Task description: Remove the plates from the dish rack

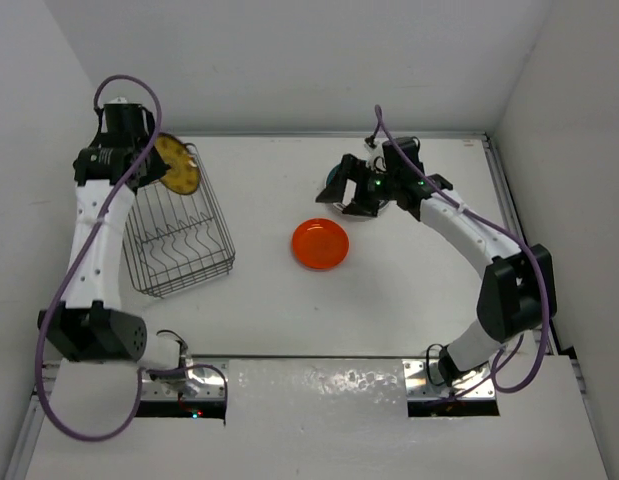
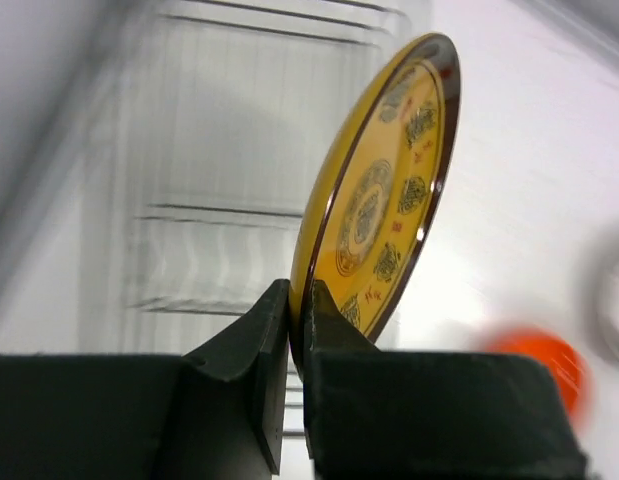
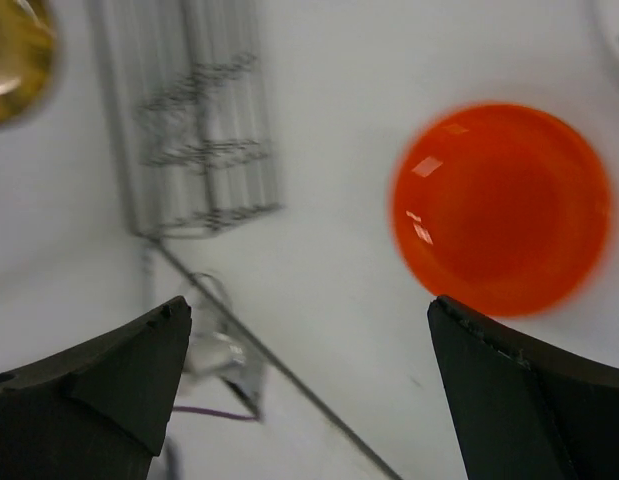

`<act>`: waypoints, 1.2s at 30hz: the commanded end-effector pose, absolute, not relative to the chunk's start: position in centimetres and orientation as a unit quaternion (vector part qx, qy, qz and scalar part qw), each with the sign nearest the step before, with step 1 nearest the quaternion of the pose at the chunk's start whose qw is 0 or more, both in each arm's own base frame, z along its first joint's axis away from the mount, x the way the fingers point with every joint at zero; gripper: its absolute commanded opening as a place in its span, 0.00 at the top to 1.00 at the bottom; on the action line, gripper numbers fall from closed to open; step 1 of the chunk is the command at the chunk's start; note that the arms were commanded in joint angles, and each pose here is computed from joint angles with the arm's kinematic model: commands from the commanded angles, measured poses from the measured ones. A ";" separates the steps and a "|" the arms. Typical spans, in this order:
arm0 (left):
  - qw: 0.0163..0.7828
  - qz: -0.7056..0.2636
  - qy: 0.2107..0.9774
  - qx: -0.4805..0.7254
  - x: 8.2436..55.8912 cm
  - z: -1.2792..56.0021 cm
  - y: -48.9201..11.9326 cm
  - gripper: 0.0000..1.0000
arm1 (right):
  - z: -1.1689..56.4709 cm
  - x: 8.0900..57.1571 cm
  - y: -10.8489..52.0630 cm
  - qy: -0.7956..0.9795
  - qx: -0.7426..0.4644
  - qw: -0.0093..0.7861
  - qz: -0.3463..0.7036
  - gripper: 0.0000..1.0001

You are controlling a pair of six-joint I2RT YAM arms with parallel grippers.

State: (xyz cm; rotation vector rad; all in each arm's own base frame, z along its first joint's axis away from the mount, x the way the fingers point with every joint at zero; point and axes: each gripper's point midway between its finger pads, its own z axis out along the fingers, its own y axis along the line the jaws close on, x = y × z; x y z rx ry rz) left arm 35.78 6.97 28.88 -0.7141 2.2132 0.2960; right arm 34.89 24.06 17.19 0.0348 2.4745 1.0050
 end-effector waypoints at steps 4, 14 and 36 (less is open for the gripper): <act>0.398 -0.350 0.839 -0.127 37.9 29.9 -9.9 1.00 | 30.0 38.9 29.9 0.761 -0.010 0.332 0.557 0.01; 0.276 -0.503 0.816 -0.068 35.7 26.5 -19.0 1.00 | 24.5 41.8 30.6 0.826 -0.008 0.318 0.465 0.14; 0.343 -0.082 0.910 -0.216 36.1 21.9 -5.4 0.00 | 14.2 39.0 21.8 0.913 0.098 0.269 0.289 1.00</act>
